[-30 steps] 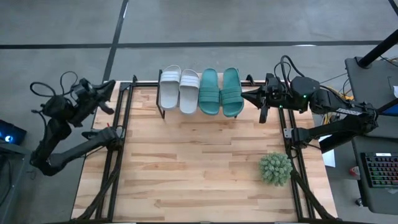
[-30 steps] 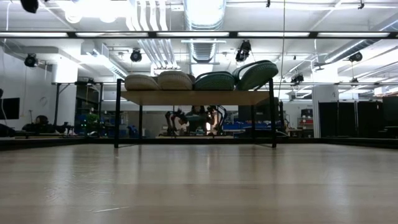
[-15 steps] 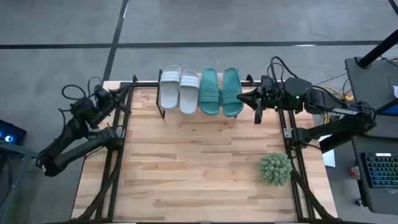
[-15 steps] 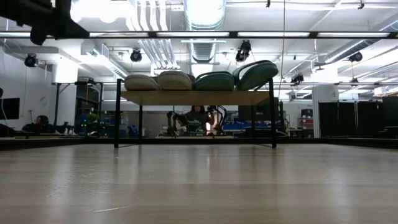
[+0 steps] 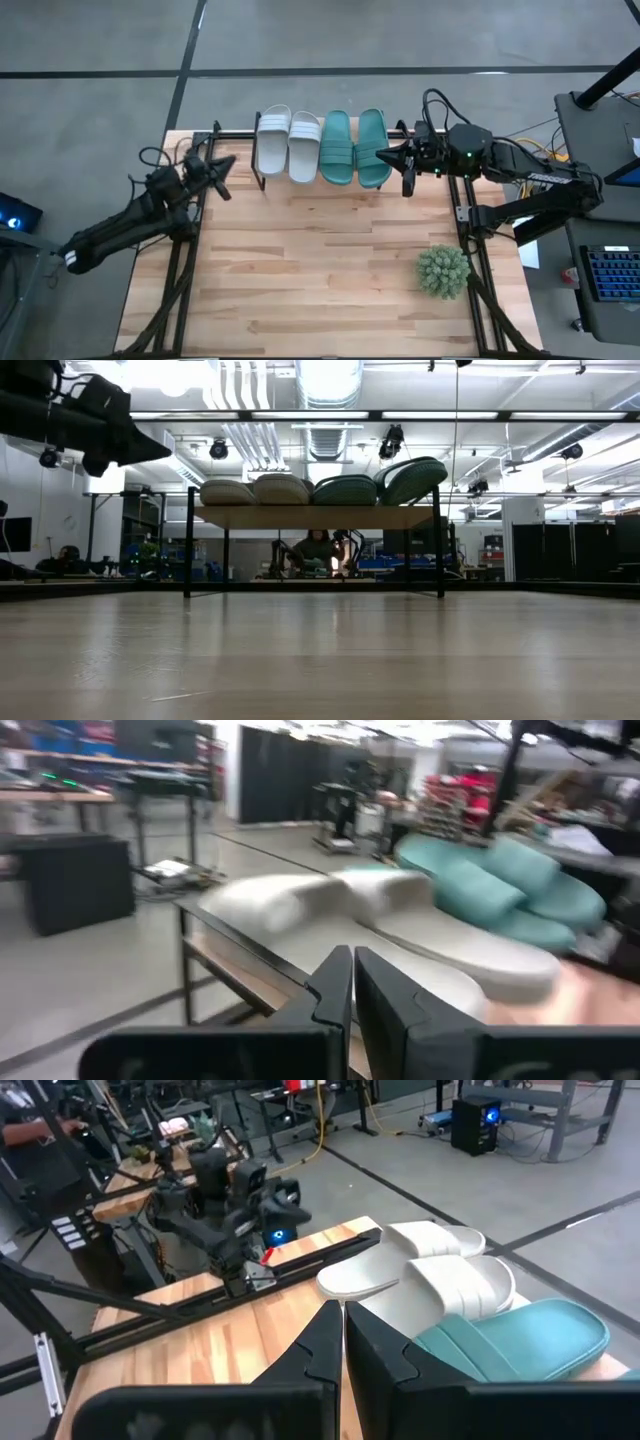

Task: Pick and place slides into the shelf
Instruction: Return to Home Position

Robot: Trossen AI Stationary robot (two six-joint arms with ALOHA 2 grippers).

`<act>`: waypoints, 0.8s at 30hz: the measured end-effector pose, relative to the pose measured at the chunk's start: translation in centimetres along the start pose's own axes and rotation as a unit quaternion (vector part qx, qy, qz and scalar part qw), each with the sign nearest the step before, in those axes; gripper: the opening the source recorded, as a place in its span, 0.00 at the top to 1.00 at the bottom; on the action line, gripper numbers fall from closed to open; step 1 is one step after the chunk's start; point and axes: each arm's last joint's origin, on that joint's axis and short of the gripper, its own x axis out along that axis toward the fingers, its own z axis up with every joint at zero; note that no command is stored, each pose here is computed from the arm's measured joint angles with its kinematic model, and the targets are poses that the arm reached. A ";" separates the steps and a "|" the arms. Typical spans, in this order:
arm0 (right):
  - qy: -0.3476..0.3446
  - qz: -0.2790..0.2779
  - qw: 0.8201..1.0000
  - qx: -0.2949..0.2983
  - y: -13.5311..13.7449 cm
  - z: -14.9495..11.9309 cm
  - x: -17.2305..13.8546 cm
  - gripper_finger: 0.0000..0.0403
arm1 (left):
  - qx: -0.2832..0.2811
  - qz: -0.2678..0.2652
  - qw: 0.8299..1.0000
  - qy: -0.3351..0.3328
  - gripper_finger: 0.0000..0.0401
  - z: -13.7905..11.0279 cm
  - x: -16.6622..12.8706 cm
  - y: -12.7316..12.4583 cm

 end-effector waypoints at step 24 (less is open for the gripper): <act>-0.007 -0.015 0.999 0.028 -0.5 0.2 0.1 0.98 | -0.008 -0.170 0.985 0.044 1.00 -4.6 -1.3 -2.3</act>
